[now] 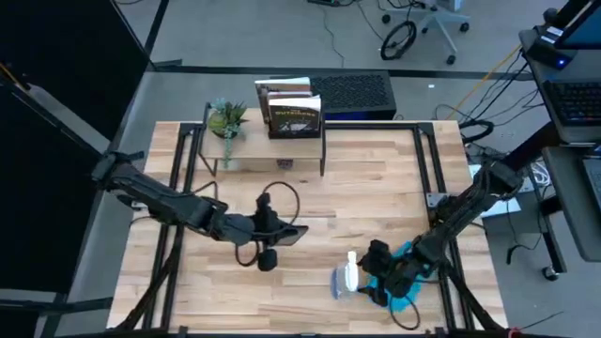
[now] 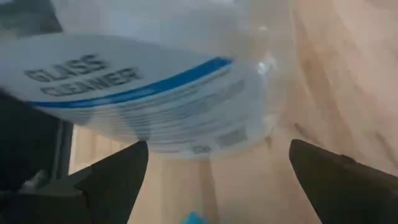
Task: Apply microfiber cloth
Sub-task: Wipe the front of the black cellphone with a blue microfiber cloth
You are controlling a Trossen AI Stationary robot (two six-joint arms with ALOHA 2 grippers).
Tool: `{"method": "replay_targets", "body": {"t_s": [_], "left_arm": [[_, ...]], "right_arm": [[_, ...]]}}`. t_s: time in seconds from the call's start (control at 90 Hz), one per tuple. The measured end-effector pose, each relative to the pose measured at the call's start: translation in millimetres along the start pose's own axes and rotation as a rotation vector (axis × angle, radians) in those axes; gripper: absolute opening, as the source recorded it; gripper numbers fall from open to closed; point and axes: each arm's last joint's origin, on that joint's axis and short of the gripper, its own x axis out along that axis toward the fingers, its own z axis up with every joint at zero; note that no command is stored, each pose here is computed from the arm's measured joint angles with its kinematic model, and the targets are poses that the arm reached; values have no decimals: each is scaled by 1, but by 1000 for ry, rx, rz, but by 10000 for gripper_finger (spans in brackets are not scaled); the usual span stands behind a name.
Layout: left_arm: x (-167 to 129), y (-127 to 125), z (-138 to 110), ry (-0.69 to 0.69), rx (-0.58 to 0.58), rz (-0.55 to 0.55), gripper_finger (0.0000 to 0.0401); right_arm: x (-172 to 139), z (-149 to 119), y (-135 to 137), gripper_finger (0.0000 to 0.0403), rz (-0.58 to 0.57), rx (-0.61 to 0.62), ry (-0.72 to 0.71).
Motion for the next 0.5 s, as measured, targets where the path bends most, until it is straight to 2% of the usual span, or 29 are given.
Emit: {"method": "replay_targets", "body": {"t_s": [0.222,0.367,0.5], "left_arm": [[-23,-4,-11,80,4,41,13],[-30,-10,-18,112,-6,47,13],[-37,-17,-26,144,-20,45,13]], "right_arm": [[22,17,-10,373,-32,65,-119],[37,32,-30,373,-119,116,-175],[50,47,-48,373,-161,100,-215]]}}
